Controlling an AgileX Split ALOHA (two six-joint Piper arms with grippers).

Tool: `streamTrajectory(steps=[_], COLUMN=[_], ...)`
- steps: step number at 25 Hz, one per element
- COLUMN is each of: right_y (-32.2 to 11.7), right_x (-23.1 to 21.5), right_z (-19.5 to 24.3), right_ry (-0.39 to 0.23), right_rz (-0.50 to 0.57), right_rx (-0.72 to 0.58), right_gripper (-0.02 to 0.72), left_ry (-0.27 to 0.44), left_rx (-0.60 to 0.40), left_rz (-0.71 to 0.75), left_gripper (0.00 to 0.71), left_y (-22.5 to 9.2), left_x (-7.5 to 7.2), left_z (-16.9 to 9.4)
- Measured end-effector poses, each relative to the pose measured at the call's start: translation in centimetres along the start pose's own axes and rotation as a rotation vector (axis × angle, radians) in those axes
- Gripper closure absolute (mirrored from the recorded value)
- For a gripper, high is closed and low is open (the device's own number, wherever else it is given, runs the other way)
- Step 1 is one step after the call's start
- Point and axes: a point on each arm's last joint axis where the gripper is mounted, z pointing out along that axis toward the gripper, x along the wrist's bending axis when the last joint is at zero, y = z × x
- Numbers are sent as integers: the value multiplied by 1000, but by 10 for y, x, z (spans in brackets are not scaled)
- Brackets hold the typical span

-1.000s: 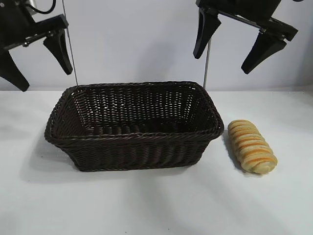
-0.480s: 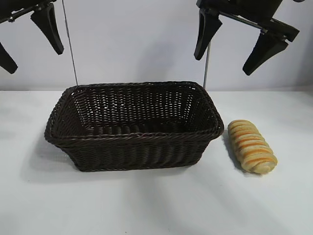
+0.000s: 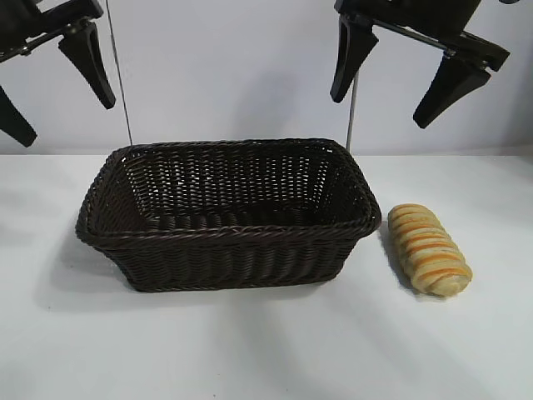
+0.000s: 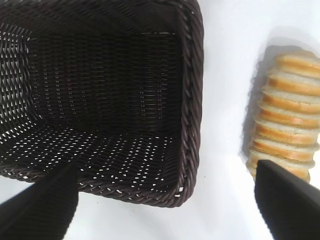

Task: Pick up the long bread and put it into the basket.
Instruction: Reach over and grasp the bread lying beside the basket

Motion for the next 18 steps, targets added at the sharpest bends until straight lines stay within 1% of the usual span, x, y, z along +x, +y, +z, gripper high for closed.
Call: streamTrajectory(steps=[6, 14, 16, 18], right_y=[0, 0, 0, 1], right_x=[0, 0, -2, -7], right_z=[0, 0, 0, 0], right_ry=[0, -3, -25, -74], right_rz=[0, -1, 1, 7], right_rx=[0, -1, -3, -8], right_gripper=[18, 18, 18, 18], left_ry=[-12, -21, -21, -21], left_rx=[-28, -34, -34, -34], left_rz=[-18, -24, -24, -24], left_gripper=[82, 82, 82, 82], left_y=[3, 3, 3, 3], left_x=[-1, -2, -2, -2], left_z=[0, 0, 0, 0])
